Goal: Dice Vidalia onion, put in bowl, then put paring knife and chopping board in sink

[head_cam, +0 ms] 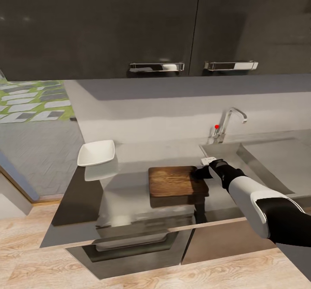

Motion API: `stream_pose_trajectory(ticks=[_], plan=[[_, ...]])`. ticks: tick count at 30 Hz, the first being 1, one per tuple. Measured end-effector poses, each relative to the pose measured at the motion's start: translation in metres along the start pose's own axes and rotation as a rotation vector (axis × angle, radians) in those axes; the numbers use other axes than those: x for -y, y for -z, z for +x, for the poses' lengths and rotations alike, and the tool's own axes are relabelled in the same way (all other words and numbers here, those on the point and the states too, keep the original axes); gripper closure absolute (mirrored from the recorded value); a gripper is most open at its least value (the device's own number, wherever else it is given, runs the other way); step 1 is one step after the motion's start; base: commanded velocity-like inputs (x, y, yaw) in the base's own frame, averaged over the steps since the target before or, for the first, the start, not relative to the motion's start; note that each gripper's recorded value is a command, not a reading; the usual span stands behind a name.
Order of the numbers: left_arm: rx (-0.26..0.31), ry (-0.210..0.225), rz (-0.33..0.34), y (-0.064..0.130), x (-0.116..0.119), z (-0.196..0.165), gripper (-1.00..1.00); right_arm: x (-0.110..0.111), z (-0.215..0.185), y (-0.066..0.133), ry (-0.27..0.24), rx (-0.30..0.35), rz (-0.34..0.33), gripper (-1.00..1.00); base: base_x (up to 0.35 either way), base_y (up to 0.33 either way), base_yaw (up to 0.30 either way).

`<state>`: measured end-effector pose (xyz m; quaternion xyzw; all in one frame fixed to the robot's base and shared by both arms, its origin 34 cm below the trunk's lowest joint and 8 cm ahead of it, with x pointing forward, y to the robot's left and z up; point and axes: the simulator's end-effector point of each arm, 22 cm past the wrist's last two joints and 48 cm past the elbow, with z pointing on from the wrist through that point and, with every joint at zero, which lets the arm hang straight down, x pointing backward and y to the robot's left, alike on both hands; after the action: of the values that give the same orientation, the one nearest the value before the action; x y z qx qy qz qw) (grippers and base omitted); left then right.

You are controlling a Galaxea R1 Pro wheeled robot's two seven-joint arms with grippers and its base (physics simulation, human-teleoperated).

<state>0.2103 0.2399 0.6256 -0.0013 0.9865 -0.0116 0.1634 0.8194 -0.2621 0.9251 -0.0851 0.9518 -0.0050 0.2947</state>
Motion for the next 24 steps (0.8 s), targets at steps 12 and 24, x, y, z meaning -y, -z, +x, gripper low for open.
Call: stream_pose_trajectory(ticks=[12,24], plan=[[-0.001,0.000,0.000,0.0001,-0.0001,0.0005,-1.00,0.0000,-0.0004,0.0000,0.000,0.002,0.000,-1.00,0.000,0.000,0.000],[-0.001,0.000,0.000,0.0000,0.0001,0.0002,-1.00,-0.0012,-0.0006,0.0000,0.000,0.002,-0.002,-1.00,0.000,0.000,0.000]])
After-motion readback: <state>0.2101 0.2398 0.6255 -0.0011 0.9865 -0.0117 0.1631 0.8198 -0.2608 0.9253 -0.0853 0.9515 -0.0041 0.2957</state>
